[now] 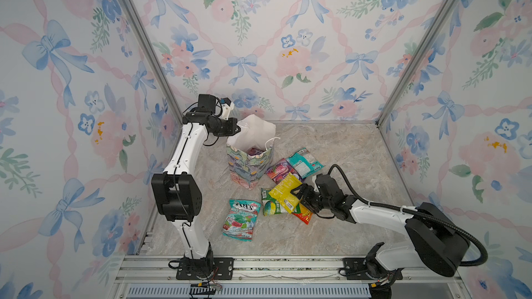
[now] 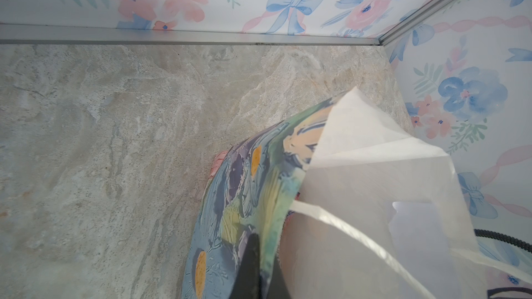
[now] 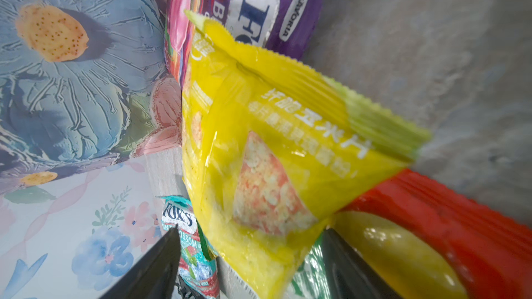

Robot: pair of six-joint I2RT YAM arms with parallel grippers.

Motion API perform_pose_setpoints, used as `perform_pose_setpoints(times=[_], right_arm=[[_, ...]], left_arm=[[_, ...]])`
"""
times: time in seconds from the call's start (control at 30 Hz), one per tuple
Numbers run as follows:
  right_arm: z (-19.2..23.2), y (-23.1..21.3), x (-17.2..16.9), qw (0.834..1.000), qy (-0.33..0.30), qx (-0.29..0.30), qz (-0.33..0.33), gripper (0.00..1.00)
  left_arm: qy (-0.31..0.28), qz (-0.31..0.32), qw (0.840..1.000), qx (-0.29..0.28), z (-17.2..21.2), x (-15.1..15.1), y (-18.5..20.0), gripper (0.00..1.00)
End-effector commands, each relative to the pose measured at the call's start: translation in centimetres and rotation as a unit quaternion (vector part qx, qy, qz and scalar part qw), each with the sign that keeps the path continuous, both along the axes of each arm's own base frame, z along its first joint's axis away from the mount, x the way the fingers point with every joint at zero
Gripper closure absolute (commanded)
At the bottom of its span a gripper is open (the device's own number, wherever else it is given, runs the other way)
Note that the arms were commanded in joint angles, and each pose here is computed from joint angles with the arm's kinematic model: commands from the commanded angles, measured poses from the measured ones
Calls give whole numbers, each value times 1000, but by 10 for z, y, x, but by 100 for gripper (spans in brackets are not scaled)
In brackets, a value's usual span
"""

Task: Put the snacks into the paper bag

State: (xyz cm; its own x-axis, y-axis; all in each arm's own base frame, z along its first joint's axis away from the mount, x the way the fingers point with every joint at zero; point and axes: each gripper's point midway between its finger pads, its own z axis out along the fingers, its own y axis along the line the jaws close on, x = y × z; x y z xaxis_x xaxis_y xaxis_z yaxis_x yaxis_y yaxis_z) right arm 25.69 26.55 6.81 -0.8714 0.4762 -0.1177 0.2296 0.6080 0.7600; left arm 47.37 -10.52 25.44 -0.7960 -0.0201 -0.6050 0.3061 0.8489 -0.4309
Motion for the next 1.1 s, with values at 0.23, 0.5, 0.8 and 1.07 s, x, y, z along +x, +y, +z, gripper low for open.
perform_pose_setpoints(times=[0.23,0.5,0.8,1.07], right_arm=[[-10,8,13,1000,-12,15,-25,36],[-9,8,16,999,-23,6,-21,67],[4,9,20,999,-41,-8,-9,97],[35,10,23,997,-72,-26,11,99]], left_arm=[[-1,4,1000,-11,8,-4,1,100],[-1,4,1000,-11,8,-4,1,100],[-2,4,1000,-11,9,-4,1,100],[-1,4,1000,-12,9,-4,1,100]])
